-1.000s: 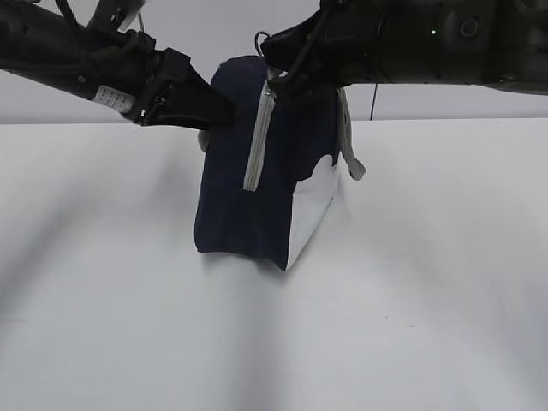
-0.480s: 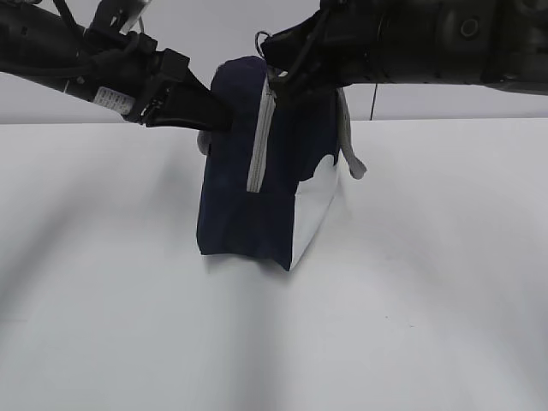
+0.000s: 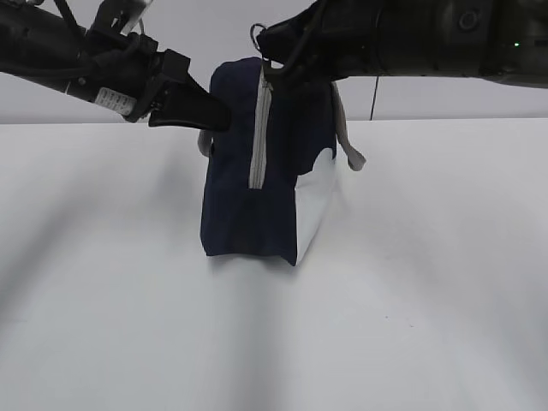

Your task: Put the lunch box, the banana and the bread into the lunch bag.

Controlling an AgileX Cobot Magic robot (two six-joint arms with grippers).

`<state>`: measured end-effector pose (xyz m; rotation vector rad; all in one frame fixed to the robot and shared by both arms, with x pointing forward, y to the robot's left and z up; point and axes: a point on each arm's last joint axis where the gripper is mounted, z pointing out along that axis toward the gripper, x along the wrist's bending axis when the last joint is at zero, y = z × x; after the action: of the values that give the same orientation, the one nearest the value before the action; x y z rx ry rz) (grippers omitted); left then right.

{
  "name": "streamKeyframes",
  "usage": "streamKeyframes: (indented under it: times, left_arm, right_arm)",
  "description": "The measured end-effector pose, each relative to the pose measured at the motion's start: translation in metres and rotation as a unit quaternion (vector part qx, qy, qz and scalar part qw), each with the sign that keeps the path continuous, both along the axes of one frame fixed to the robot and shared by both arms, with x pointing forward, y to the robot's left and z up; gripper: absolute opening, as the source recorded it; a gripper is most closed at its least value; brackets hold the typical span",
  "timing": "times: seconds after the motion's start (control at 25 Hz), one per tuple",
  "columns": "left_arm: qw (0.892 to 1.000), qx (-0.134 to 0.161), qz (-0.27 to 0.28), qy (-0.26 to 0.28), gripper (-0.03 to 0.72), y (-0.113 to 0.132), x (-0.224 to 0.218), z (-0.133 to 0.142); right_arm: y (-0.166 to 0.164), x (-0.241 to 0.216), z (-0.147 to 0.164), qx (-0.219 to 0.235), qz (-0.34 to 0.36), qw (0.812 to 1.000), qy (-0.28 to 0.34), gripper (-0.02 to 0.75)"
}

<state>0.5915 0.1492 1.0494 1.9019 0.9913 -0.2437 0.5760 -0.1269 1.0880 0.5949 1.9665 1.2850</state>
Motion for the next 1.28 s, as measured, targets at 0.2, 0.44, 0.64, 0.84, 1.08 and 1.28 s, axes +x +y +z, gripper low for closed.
streamKeyframes:
  times: [0.2, 0.44, 0.64, 0.84, 1.08, 1.28]
  left_arm:
    - [1.0, -0.003, 0.001, 0.002, 0.003, 0.0, 0.001, 0.0]
    - [1.0, -0.001, -0.005, 0.004, 0.003, 0.0, 0.0, -0.001]
    - [1.0, 0.005, -0.016, 0.007, 0.003, 0.0, -0.002, -0.002]
    - [0.999, 0.027, -0.029, 0.017, 0.003, 0.002, -0.005, -0.005]
    - [0.999, 0.035, -0.035, 0.022, 0.002, 0.002, -0.007, -0.006]
    - [0.997, 0.051, -0.047, 0.026, 0.002, 0.004, -0.009, -0.008]
  right_arm:
    - [0.001, 0.002, 0.01, 0.005, 0.001, 1.0, -0.014, -0.016]
    - [0.001, 0.002, 0.01, 0.005, 0.001, 1.0, -0.015, -0.016]
    - [0.003, 0.006, 0.005, 0.009, -0.003, 1.0, -0.004, -0.016]
    - [0.006, 0.015, 0.006, 0.024, -0.008, 1.0, 0.0, -0.016]
    - [0.008, 0.02, 0.008, 0.032, -0.012, 0.999, 0.001, -0.016]
    - [0.003, 0.032, 0.003, 0.054, -0.025, 0.998, 0.02, -0.016]
